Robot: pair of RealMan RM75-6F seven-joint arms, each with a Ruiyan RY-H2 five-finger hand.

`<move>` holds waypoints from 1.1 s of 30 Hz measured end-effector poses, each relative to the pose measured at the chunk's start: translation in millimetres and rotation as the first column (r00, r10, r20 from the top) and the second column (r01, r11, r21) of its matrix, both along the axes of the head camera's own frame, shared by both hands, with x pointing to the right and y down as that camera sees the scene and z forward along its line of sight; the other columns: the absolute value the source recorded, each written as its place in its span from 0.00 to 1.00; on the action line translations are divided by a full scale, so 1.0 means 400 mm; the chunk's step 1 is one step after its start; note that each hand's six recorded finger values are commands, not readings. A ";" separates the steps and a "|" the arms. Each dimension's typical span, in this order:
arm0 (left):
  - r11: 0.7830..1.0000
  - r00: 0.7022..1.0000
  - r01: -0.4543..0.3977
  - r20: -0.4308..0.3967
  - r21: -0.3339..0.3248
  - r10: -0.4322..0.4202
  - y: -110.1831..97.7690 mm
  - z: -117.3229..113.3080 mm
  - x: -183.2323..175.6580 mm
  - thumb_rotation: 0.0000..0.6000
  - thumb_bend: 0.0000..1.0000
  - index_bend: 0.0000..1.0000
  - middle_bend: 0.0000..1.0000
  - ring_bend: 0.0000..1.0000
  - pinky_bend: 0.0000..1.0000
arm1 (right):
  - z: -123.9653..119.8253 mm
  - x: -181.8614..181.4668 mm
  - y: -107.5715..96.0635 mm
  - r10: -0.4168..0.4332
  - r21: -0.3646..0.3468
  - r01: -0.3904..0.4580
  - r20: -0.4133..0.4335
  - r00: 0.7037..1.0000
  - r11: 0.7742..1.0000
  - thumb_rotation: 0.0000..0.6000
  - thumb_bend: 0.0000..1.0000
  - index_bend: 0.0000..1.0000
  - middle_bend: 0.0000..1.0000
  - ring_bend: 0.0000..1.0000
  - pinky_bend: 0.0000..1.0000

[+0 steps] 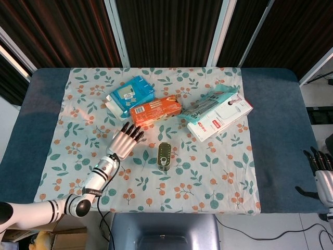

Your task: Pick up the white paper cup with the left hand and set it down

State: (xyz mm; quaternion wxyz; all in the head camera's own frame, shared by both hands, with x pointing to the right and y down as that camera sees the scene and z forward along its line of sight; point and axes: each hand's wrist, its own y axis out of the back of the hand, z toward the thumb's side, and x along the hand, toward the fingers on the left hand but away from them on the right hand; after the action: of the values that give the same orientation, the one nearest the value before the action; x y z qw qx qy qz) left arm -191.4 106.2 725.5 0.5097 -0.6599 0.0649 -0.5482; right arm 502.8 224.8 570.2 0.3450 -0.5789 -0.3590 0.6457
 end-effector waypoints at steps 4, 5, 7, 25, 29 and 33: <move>1.000 1.000 -0.007 0.021 -0.005 0.008 0.001 0.009 -0.003 1.00 0.35 0.00 0.05 0.00 0.00 | 0.000 0.000 0.000 -0.001 -0.001 0.001 -0.001 1.000 1.000 1.00 0.19 0.00 0.00 0.00 0.00; 1.000 1.000 -0.008 0.029 -0.006 0.008 0.000 0.012 -0.004 1.00 0.34 0.00 0.06 0.00 0.00 | 0.001 0.000 0.000 -0.001 -0.002 0.001 -0.002 1.000 1.000 1.00 0.19 0.00 0.00 0.00 0.00; 1.000 0.999 -0.009 0.047 -0.006 0.009 -0.003 0.019 -0.009 1.00 0.34 0.00 0.08 0.00 0.00 | 0.001 0.002 0.001 0.002 -0.004 -0.002 -0.003 1.000 1.000 1.00 0.19 0.00 0.00 0.00 0.00; 1.000 0.993 -0.003 0.120 0.018 0.001 -0.023 0.070 -0.023 1.00 0.50 0.35 0.35 0.03 0.00 | -0.001 0.008 0.002 0.009 -0.012 -0.010 -0.007 1.000 1.000 1.00 0.19 0.00 0.00 0.00 0.00; 0.999 0.993 -0.001 0.119 0.038 -0.004 -0.027 0.070 -0.027 1.00 0.55 0.41 0.41 0.08 0.00 | 0.001 0.006 0.003 0.007 -0.017 -0.007 -0.007 1.000 1.000 1.00 0.19 0.00 0.00 0.00 0.00; 0.999 0.995 0.008 0.104 0.041 -0.012 -0.026 0.065 -0.030 1.00 0.55 0.42 0.42 0.09 0.00 | 0.001 0.006 0.003 0.008 -0.018 -0.008 -0.007 1.000 1.000 1.00 0.19 0.00 0.00 0.00 0.00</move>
State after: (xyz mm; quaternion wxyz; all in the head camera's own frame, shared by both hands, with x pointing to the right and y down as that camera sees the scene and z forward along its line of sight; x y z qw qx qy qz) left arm -203.6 95.8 751.7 0.5227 -0.6197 0.0527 -0.5831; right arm 505.0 225.8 570.5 0.3386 -0.5782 -0.3542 0.6524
